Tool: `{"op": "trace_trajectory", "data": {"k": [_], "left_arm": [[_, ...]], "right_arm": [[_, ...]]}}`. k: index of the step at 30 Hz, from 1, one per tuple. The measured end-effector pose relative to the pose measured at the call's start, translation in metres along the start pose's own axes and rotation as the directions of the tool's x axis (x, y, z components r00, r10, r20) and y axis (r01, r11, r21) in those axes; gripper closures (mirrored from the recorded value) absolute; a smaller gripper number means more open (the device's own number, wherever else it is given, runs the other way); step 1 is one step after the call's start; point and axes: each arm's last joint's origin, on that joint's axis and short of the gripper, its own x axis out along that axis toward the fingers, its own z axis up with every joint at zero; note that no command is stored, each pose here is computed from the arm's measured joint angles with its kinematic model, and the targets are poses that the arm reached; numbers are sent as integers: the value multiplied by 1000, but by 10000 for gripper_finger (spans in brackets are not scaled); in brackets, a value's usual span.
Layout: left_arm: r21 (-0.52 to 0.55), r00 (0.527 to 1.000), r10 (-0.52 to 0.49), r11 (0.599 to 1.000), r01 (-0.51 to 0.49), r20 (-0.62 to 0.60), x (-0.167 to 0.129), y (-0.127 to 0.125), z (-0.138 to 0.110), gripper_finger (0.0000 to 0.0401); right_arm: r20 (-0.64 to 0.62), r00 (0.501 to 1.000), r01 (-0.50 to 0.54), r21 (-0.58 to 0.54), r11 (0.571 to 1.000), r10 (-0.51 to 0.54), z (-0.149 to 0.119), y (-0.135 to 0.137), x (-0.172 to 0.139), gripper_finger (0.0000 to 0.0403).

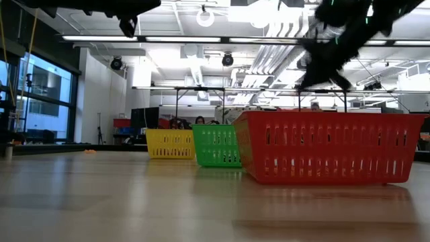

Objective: Sort Halloween decoration

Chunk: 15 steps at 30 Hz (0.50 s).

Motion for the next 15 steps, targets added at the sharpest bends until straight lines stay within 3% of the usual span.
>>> {"op": "trace_trajectory", "data": {"k": [2,4,10,13,15], "left_arm": [[5,999,-4,1000,4,34,0,0,3,398],[9,998,-9,1000,8,69,0,-1,7,398],[12,994,-15,1000,13,109,-1,-1,11,398],[14,993,-15,1000,14,114,-1,-2,11,398],[16,991,-18,1000,16,132,-1,-2,13,398]], "right_arm": [[77,991,-102,-115,988,111,15,16,-16,402],[134,963,-196,-245,950,233,28,33,-31,402],[209,799,-369,-571,733,565,47,82,-64,403],[190,732,-404,-652,642,654,44,98,-68,403],[180,701,-426,-670,608,690,40,107,-69,403]]}}
